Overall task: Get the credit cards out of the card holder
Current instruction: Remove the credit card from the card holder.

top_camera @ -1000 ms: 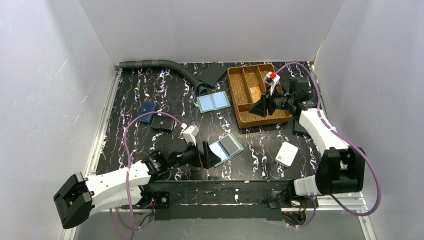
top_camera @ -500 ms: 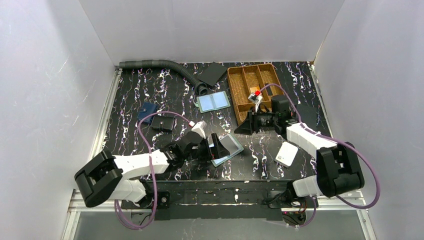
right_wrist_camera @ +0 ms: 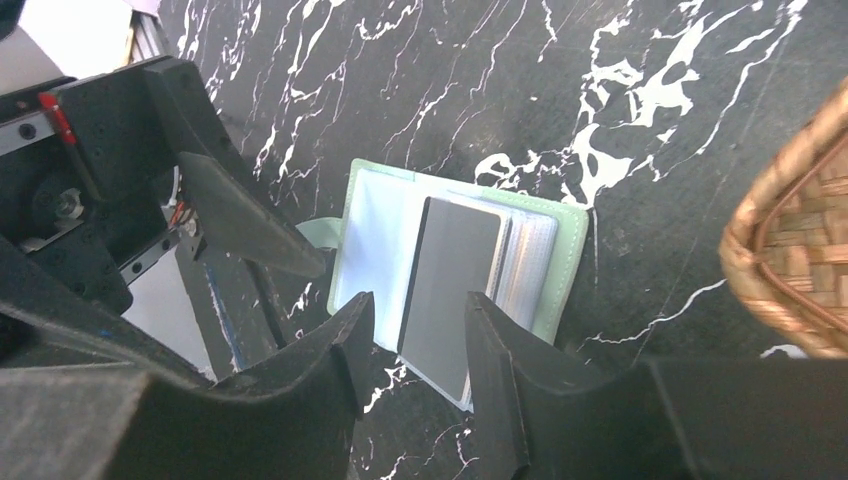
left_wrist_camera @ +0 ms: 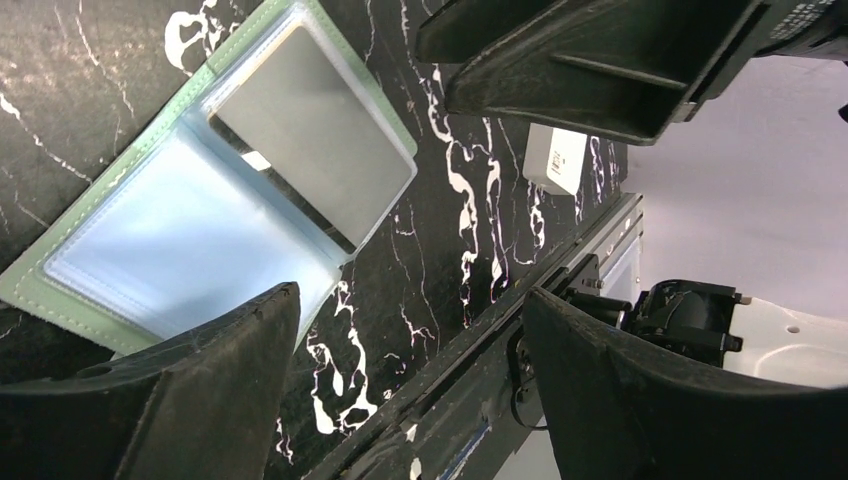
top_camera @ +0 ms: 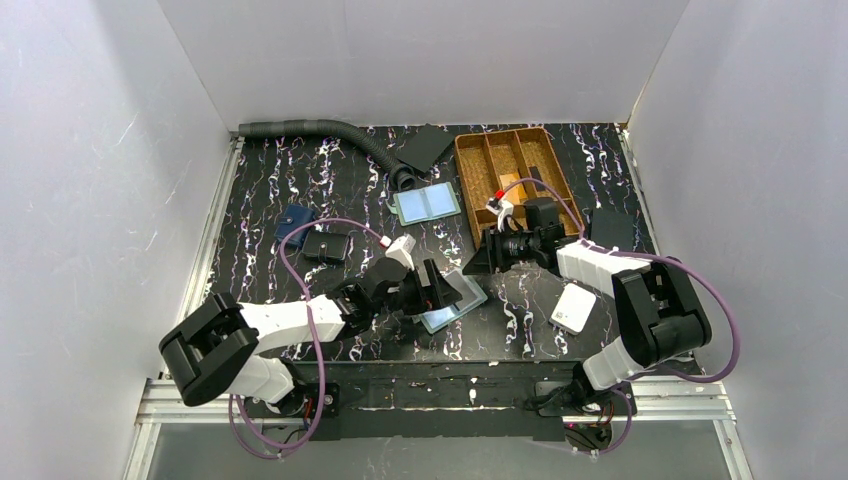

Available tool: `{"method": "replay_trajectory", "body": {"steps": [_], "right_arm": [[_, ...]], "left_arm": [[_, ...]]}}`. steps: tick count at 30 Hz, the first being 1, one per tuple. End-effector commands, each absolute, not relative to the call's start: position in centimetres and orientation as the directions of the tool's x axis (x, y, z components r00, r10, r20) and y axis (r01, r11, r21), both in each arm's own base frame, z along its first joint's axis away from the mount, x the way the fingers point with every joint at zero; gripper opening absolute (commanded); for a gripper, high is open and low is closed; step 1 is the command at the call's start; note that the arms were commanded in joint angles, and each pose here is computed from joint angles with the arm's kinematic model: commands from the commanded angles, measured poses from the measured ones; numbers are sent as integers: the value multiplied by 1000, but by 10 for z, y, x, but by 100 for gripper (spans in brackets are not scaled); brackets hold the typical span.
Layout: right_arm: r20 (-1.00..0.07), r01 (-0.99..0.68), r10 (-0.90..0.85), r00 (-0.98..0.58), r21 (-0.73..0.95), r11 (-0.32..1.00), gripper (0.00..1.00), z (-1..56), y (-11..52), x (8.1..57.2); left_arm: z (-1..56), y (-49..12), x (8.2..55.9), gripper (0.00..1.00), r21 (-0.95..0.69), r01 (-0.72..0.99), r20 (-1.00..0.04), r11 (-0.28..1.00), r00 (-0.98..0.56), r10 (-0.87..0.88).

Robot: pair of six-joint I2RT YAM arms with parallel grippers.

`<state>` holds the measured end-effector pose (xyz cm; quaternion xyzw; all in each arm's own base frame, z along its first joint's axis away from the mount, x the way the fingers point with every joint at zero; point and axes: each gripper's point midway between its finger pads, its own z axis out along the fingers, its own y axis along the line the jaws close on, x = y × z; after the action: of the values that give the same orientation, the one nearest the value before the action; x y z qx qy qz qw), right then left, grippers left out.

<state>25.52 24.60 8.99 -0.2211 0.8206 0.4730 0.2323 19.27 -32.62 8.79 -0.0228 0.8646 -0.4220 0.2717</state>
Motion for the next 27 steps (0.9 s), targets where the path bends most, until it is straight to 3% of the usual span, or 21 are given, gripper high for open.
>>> {"method": "replay_trajectory", "body": {"steps": [1,5,10,17,27], "right_arm": [[-618,-597,-134,-774,644,478,46,97,249,271],[-593,-583,-156,-790,649,489,45,88,252,271],[-581,-597,-205,-787,636,489,36,82,255,271],[-607,-650,-261,-751,606,459,35,82,253,267],[-648,-717,-313,-694,583,383,38,87,255,260]], "left_arm": [[99,-327,207,78,-750,218,-494,624,-813,-309],[96,-329,216,71,-773,194,-480,604,-801,-357],[91,-334,215,65,-793,197,-455,576,-820,-346],[88,-319,214,66,-786,200,-473,585,-804,-361],[89,-304,210,76,-797,176,-463,577,-792,-397]]}}
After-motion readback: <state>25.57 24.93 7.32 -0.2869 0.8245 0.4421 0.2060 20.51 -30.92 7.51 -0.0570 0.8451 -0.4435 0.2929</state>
